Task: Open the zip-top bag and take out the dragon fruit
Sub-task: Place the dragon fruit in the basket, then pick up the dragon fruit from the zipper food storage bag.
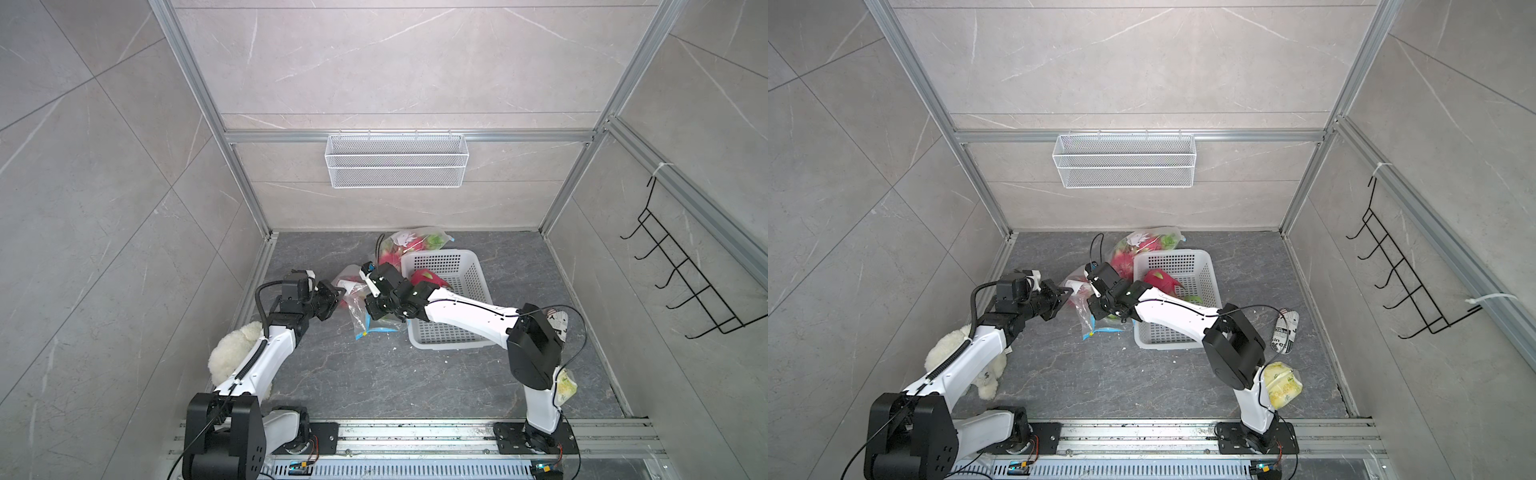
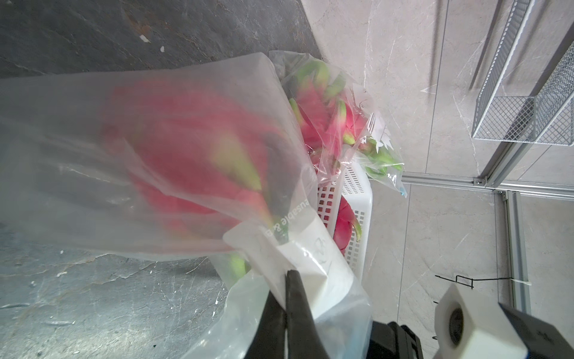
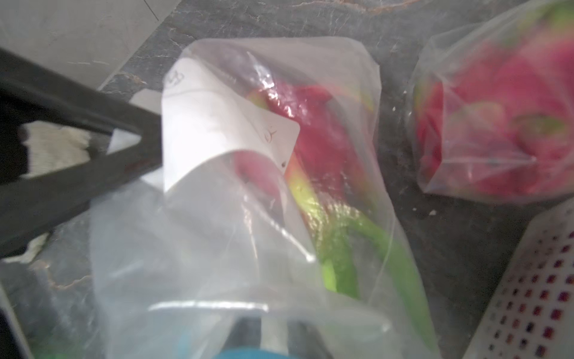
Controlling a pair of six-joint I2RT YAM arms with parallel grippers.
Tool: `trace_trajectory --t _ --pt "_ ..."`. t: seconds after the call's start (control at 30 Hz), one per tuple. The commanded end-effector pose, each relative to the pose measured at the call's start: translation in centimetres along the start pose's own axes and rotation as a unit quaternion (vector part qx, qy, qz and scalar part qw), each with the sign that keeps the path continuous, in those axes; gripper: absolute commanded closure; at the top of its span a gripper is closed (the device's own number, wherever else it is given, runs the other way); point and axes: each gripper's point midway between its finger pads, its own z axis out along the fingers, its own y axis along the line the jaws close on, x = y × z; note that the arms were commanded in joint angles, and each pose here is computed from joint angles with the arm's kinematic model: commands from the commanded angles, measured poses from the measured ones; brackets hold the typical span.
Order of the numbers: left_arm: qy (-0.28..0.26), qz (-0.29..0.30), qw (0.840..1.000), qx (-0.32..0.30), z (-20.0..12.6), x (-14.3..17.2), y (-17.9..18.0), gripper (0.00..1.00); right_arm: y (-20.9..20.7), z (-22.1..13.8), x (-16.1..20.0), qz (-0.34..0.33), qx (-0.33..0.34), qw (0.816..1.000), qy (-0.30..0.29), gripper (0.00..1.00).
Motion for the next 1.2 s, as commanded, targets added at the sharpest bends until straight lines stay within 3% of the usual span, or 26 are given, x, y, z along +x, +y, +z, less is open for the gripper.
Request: trace_trajectory --t 0.0,0.1,0.23,0.37,0.67,0.8,0.97,1.17 --pt "0.008 0.004 1.000 0.021 -0.9 0.4 -1.4 1.00 -1.0 1.6 -0.8 -0.047 0.044 0.998 -0.005 0.78" --pt "0.003 0.004 1.000 0.018 -0.8 0.1 -1.2 1.00 -1.1 2.5 -0.9 -0.068 0.046 0.997 0.002 0.76" --pt "-0.013 0.004 1.000 0.012 -0.5 -0.8 -1.2 1.00 1.2 2.8 -0.2 -0.073 -0.016 0.996 0.039 0.77" --pt "-0.032 0.010 0.999 0.009 -0.3 -1.9 -1.5 1.00 3.4 2.3 1.7 -0.024 -0.085 0.993 0.077 0.77" --pt "-0.029 0.009 0.999 0.010 -0.2 -1.9 -1.6 1.00 5.5 1.7 2.1 0.053 -0.141 0.986 0.071 0.77" --pt "-0.024 0.006 1.000 0.014 -0.5 -1.4 -1.5 1.00 3.4 2.7 1.2 0.061 -0.079 0.994 0.038 0.77" --pt "0.021 0.002 1.000 0.003 -1.5 1.0 -0.6 1.00 -1.0 2.9 -1.6 -0.008 0.060 0.998 -0.012 0.77" --pt "0.021 0.013 0.999 -0.034 -4.1 1.9 1.3 1.00 -1.5 1.3 -2.8 -0.042 0.068 0.997 -0.022 0.74"
